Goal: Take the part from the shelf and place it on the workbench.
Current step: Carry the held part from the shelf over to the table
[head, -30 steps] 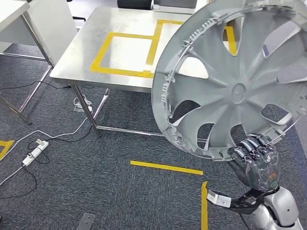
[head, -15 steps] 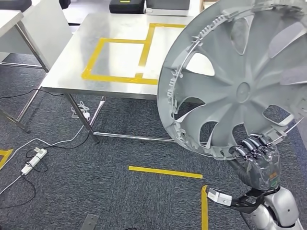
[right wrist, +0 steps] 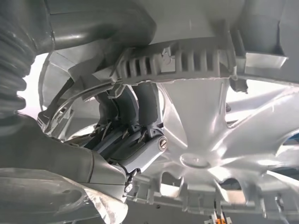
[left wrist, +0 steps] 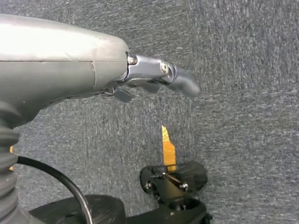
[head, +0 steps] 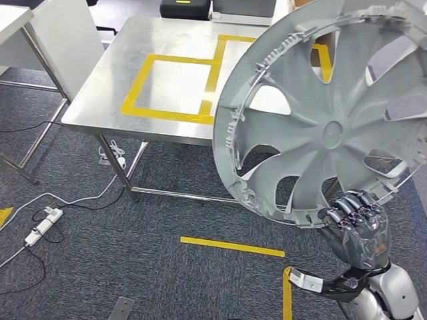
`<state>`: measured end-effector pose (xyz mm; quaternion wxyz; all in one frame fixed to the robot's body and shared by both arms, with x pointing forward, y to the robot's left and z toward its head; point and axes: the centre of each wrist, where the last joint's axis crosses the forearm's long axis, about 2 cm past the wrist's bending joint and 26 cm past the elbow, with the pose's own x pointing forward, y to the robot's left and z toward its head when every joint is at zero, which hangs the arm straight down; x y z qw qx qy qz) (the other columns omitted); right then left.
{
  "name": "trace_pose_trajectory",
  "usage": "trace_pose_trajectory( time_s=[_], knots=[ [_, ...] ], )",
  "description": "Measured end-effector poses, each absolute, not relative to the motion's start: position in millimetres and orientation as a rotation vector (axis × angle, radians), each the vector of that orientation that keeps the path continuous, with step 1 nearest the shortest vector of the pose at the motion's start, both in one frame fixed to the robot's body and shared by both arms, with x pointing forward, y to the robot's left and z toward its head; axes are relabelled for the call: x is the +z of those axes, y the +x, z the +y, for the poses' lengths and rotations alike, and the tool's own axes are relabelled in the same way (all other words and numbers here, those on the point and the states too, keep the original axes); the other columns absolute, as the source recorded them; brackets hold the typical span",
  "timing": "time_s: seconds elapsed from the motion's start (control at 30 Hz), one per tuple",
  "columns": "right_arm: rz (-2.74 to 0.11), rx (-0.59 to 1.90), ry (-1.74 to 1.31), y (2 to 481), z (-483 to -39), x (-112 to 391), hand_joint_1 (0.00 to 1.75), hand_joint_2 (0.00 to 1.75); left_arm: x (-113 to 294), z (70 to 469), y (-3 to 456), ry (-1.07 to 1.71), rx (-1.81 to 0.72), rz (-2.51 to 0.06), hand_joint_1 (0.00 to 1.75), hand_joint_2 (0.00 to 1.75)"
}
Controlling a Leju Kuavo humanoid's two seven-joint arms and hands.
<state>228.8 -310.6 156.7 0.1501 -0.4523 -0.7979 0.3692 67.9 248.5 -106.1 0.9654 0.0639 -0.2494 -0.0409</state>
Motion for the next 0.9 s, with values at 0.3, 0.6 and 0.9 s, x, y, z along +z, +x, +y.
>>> trace_pose_trajectory(
  time_s=[0.3,0.6,0.9],
  knots=[
    [-2.285,1.073,-1.302,227.2,-312.0,156.0,1.75,1.75,-105.9,248.5,68.8,0.128,-0.083,-0.506,0.0,1.75],
    [-2.264,1.093,-1.306,226.4,-315.4,154.8,1.75,1.75,-106.6,249.2,64.9,0.123,-0.084,-0.499,0.0,1.75],
    [-2.262,1.146,-1.298,225.1,-317.0,153.2,1.75,1.75,-106.6,250.5,65.7,0.126,-0.081,-0.5,0.0,1.75]
  ],
)
